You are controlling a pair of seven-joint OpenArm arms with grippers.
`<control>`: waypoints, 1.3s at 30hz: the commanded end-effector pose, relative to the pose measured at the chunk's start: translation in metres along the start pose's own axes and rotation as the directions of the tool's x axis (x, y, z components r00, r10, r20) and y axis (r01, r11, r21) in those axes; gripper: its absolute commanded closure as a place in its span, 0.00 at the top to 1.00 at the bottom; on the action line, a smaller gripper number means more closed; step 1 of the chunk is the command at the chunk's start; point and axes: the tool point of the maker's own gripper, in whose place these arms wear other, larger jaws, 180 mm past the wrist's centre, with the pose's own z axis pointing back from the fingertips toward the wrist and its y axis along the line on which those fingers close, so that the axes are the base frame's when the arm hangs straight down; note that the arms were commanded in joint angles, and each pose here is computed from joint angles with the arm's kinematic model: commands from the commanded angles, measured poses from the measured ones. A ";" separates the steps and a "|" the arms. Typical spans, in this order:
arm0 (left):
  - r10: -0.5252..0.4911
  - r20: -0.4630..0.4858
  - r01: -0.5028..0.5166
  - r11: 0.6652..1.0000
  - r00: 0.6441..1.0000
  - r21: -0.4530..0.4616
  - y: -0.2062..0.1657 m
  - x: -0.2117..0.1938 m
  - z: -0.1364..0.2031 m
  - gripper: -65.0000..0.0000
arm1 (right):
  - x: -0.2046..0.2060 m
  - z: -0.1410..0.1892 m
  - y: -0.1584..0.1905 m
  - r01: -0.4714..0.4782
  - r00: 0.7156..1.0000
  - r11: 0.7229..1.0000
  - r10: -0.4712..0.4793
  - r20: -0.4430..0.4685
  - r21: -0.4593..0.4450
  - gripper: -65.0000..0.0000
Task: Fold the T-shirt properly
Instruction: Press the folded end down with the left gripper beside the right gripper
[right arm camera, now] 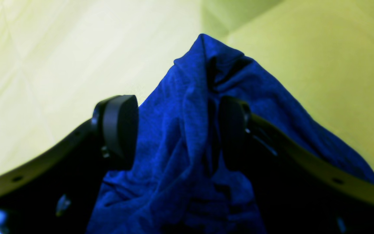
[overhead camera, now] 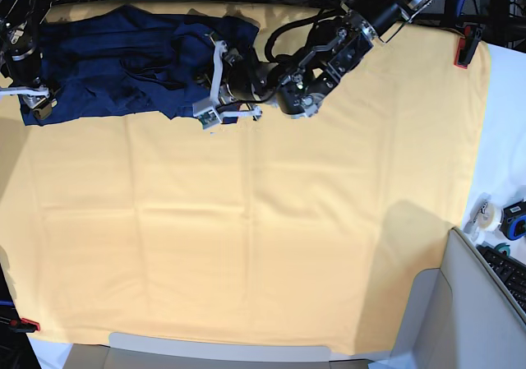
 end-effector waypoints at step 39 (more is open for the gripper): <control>-0.088 0.222 0.084 0.996 0.971 0.027 -0.035 0.077 -0.044 0.01 | 0.014 0.003 0.002 -0.022 0.999 1.000 0.021 0.043 0.009 0.59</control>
